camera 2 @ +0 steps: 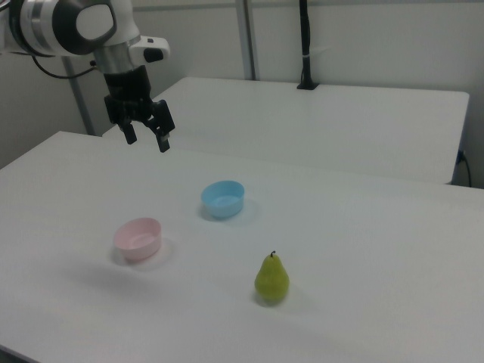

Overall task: Place the pear in the bowl
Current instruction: 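Move the open gripper over the green pear and lower it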

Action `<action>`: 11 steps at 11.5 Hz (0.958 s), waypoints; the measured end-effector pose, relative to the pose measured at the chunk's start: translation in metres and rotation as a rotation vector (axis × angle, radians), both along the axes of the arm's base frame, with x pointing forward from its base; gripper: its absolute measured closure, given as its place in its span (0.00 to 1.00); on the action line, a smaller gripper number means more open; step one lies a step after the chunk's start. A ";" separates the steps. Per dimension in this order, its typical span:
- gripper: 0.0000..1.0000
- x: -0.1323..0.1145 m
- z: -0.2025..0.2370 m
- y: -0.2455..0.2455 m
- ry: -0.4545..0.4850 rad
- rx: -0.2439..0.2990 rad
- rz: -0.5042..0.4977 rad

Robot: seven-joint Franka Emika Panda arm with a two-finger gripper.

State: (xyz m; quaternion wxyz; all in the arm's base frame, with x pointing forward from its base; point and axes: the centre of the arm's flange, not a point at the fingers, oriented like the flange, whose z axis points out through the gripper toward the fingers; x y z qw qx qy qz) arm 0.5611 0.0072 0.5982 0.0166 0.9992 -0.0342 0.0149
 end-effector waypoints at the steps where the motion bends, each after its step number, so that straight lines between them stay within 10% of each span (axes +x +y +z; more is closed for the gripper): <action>1: 0.00 0.000 0.000 -0.010 0.000 0.000 -0.010; 11: 0.00 -0.003 -0.065 -0.189 0.065 0.007 0.121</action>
